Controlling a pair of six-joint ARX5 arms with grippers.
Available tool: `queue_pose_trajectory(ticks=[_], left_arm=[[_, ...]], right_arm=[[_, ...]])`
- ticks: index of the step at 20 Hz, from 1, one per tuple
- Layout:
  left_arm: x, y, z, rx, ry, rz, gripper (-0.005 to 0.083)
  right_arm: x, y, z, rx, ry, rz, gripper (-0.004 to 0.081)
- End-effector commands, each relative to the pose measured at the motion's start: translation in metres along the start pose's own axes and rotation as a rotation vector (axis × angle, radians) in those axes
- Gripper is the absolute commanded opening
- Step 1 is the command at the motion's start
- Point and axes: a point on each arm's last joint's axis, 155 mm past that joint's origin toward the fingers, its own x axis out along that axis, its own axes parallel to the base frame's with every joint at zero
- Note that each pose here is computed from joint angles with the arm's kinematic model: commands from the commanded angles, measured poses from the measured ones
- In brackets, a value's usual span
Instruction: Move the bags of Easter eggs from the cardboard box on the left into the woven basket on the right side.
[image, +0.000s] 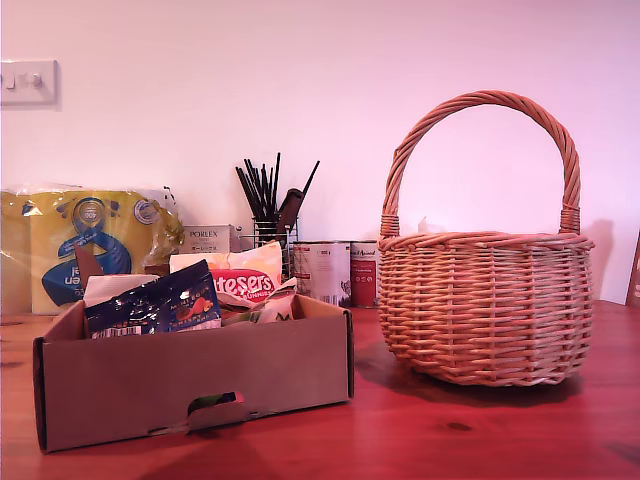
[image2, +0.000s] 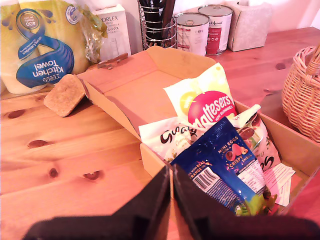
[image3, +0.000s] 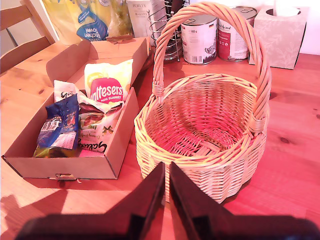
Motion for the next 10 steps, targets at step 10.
queue_pose_trajectory(ticks=[10], left_arm=[[0.0036, -0.0022, -0.0049, 0.008, 0.004, -0.014, -0.0020]], right_arm=[[0.0009, 0.0013, -0.0019, 0.001, 0.004, 0.007, -0.0013]])
